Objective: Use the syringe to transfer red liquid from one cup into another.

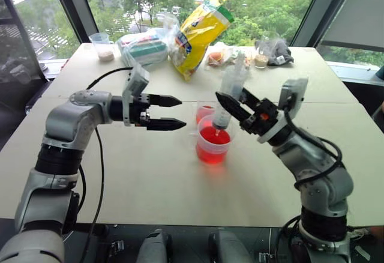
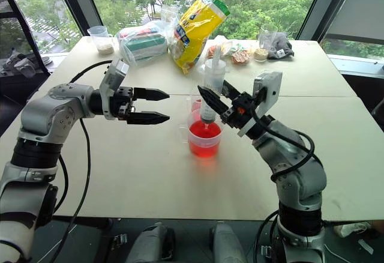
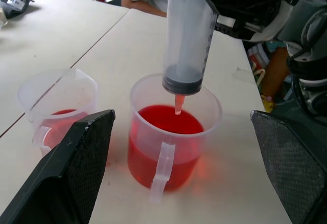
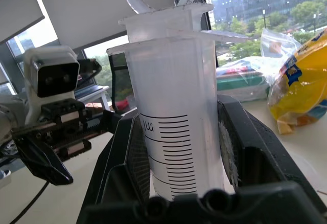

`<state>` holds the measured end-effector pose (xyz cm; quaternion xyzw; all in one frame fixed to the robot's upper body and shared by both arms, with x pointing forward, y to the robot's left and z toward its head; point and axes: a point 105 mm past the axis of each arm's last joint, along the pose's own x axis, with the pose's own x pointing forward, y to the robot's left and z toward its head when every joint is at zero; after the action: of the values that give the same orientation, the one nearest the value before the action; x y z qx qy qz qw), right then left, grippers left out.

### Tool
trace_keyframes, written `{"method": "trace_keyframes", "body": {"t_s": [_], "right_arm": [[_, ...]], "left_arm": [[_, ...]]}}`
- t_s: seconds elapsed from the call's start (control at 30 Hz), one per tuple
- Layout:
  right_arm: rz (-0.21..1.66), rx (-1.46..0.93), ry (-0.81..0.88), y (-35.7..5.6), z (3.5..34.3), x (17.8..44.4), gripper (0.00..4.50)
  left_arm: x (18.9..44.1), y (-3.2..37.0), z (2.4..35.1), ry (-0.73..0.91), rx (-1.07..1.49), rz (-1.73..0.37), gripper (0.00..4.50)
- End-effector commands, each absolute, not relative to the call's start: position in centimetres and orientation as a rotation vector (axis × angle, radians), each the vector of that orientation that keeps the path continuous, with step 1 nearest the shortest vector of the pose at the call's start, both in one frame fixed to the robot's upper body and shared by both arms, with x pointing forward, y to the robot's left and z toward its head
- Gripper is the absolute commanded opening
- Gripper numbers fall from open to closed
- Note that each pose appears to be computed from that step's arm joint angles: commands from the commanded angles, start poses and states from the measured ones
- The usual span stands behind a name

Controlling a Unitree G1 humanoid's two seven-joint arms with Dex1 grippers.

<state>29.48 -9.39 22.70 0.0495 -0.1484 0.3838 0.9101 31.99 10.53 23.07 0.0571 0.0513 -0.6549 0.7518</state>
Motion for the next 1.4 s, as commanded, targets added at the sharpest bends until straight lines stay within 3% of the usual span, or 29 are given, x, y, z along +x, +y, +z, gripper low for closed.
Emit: {"method": "trace_keyframes", "body": {"t_s": [0.03,0.53,0.77,1.2,1.3,1.4], "right_arm": [[0.793,0.070,-0.361,-8.8,22.5,29.1,1.47],[0.764,0.010,-0.331,-8.6,19.7,30.0,1.47],[0.764,-0.005,-0.330,-8.6,19.8,30.1,1.47],[0.775,-0.035,-0.323,-8.7,19.8,29.8,1.47],[0.775,-0.036,-0.324,-8.6,19.9,29.8,1.47],[0.779,-0.036,-0.325,-8.5,19.9,29.8,1.47]], "left_arm": [[31.7,10.1,24.2,0.069,0.162,-1.450,4.41],[31.0,7.5,27.6,-0.022,0.079,-1.554,4.41],[30.1,5.6,28.0,-0.034,0.053,-1.651,4.41],[30.6,2.5,27.6,-0.037,0.041,-1.705,4.41],[30.7,2.0,27.7,-0.041,0.019,-1.713,3.55],[30.7,1.4,27.7,-0.042,0.001,-1.726,2.06]]}}
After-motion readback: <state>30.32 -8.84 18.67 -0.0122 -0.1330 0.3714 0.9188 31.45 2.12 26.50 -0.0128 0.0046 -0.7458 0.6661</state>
